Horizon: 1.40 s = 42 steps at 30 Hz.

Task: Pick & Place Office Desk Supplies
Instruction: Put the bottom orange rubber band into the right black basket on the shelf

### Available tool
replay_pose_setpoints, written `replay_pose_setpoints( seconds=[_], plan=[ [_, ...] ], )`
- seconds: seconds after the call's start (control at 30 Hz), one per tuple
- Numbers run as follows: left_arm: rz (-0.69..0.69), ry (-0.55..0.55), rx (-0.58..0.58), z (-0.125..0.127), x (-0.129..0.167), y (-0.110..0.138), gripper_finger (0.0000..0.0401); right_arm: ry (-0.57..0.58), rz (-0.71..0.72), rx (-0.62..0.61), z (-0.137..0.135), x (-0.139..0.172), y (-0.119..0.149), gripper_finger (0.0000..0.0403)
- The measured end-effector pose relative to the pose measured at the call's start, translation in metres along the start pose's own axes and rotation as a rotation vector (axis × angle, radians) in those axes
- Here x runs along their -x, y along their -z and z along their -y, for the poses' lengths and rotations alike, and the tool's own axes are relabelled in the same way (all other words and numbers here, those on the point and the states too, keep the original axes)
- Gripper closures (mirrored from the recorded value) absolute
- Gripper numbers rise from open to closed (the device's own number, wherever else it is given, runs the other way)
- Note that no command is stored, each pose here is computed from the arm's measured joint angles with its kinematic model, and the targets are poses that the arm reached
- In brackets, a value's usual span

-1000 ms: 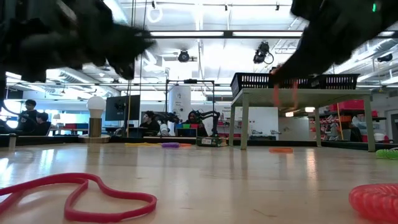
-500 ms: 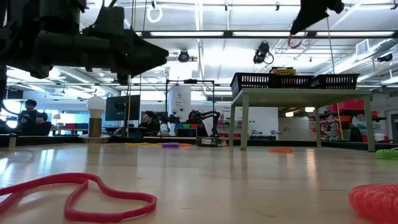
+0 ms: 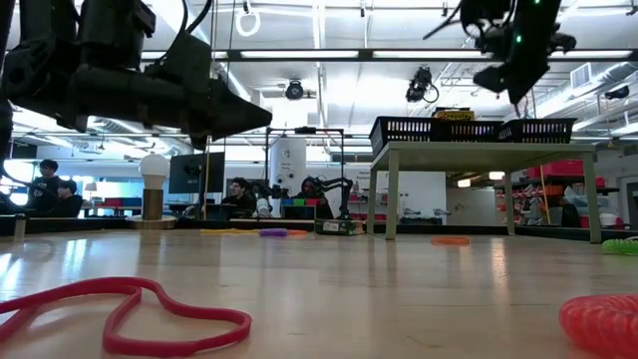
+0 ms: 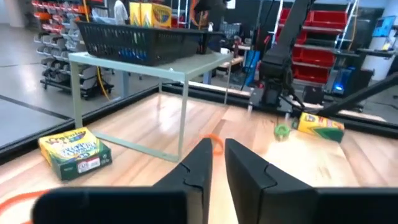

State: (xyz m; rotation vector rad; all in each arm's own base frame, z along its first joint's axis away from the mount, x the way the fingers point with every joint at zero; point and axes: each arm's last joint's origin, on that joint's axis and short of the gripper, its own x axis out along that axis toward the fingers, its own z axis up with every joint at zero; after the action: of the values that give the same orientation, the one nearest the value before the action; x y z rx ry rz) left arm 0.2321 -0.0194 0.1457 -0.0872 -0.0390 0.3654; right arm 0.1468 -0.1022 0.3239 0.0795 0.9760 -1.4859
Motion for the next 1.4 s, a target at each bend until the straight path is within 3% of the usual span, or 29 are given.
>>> replay_pose_setpoints(
  seconds=[0.2, 0.57, 0.73, 0.97, 1.4],
  plan=[
    [-0.027, 0.045, 0.066, 0.001, 0.0, 0.002, 0.0362, 0.039, -0.069, -0.007, -0.001, -0.025, 0.007, 0.038],
    [-0.029, 0.044, 0.038, 0.001, 0.0, 0.003, 0.0353, 0.106, -0.053, -0.082, 0.001, -0.033, 0.006, 0.0217],
    [-0.029, 0.044, 0.017, 0.001, 0.0, 0.003, 0.0353, 0.143, -0.023, -0.071, 0.006, -0.028, 0.002, 0.0167],
    [-0.034, 0.044, 0.013, 0.001, 0.0, 0.003, 0.0353, -0.002, -0.023, -0.245, 0.02, -0.007, -0.018, 0.0147],
    [-0.084, 0.044, -0.006, 0.001, 0.0, 0.009, 0.0353, 0.05, -0.013, -0.446, 0.03, -0.008, -0.024, 0.0135]
  ],
)
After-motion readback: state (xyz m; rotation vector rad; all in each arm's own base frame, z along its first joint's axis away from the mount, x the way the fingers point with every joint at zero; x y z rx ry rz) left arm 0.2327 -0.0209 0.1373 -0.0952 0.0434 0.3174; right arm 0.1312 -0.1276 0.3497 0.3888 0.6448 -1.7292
